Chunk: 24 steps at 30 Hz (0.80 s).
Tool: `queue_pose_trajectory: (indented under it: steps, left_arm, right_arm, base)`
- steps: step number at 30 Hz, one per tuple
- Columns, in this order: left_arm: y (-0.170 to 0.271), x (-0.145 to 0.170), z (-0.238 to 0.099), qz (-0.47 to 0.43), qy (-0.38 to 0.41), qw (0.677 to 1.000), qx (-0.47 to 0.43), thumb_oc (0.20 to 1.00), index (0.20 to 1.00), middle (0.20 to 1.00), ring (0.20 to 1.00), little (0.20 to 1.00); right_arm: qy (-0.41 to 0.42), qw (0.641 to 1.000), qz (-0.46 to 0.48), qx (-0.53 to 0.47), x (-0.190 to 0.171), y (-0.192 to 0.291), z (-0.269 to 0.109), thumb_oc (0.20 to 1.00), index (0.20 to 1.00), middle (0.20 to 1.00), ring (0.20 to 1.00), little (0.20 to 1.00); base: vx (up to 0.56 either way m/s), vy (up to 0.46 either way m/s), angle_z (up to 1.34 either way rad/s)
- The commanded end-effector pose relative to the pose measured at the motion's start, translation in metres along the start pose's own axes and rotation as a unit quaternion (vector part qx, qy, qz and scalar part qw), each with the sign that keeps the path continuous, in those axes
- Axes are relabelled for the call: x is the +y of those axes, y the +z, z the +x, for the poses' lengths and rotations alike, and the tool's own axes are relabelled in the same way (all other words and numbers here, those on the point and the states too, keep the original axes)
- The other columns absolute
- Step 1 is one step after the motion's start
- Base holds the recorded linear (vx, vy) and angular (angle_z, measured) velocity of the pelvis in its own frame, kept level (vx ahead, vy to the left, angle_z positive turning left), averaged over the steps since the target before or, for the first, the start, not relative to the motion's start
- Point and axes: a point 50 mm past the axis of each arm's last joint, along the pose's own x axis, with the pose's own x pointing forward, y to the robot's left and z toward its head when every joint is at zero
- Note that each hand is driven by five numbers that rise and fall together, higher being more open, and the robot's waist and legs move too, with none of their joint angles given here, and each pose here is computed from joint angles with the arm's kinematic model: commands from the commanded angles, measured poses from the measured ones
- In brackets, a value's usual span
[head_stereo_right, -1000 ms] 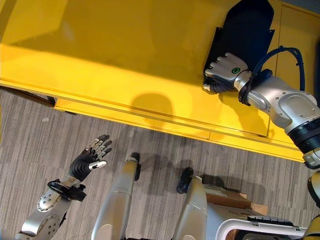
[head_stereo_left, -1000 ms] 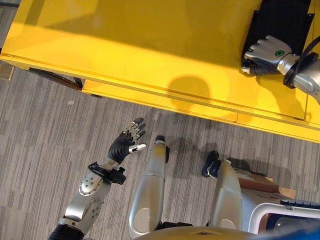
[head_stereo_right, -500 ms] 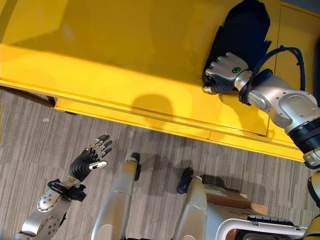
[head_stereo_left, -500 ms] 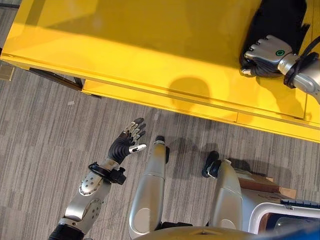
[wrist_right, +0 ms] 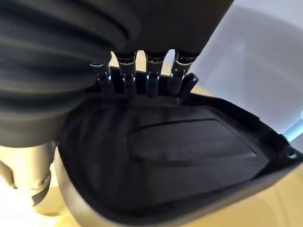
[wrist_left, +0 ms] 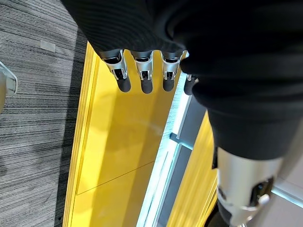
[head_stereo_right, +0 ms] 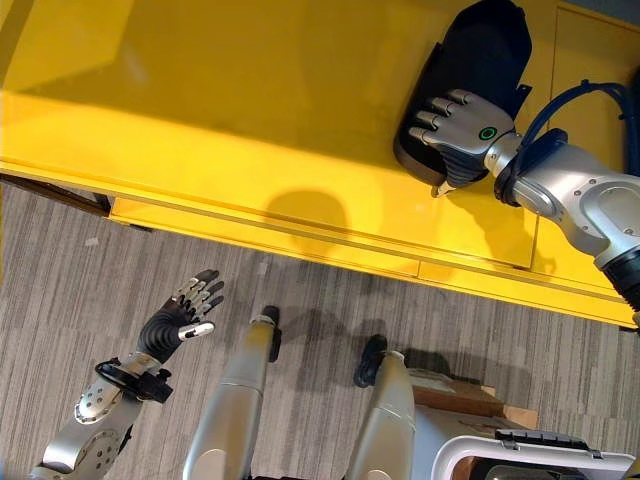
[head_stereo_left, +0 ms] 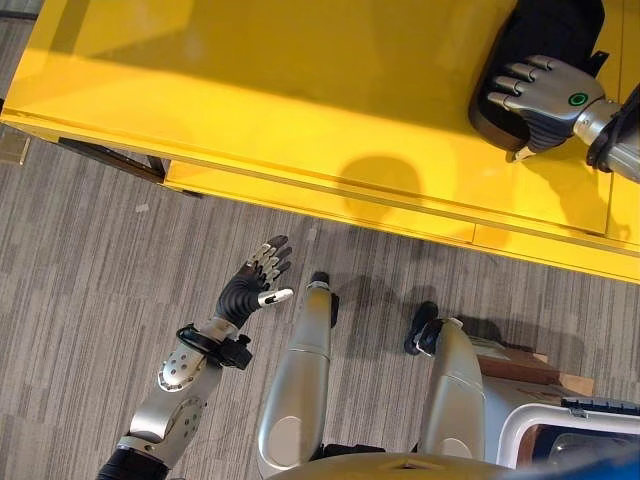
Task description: Move parts from the plastic box to the shelf.
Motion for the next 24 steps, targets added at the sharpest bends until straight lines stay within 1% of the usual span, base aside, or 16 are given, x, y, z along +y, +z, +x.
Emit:
queue_pose_trajectory:
  steps: [1, 3, 4, 12, 24]
  left_arm:
    - [0.004, -0.006, -0.008, 0.017, -0.019, 1.0, -0.012, 1.0, 1.0, 1.0, 1.0, 1.0]
    - [0.004, -0.007, -0.008, 0.017, -0.024, 1.0, -0.011, 1.0, 1.0, 1.0, 1.0, 1.0]
    - [0.004, -0.006, -0.008, 0.019, -0.026, 0.999, -0.007, 1.0, 1.0, 1.0, 1.0, 1.0]
    - [0.003, -0.007, -0.008, 0.022, -0.027, 0.999, -0.005, 1.0, 1.0, 1.0, 1.0, 1.0]
    - [0.001, -0.004, -0.011, 0.027, -0.026, 0.999, 0.007, 1.0, 1.0, 1.0, 1.0, 1.0]
  right_arm:
    - [-0.007, 0.999, -0.019, 0.032, -0.004, -0.018, -0.008, 1.0, 1.0, 1.0, 1.0, 1.0]
    - [0.009, 0.999, -0.028, 0.032, 0.002, -0.018, -0.01, 1.0, 1.0, 1.0, 1.0, 1.0]
    - [0.034, 0.998, -0.043, 0.034, 0.011, -0.02, -0.012, 1.0, 1.0, 1.0, 1.0, 1.0]
    - [0.051, 0.996, -0.061, 0.029, 0.015, -0.019, -0.011, 1.0, 1.0, 1.0, 1.0, 1.0]
    - [0.11, 0.986, -0.123, 0.01, 0.025, -0.02, -0.012, 1.0, 1.0, 1.0, 1.0, 1.0]
  base:
    - [0.0, 0.0, 0.0]
    - [0.0, 0.0, 0.0]
    - [0.0, 0.0, 0.0]
    - [0.0, 0.0, 0.0]
    - [0.0, 0.0, 0.0]
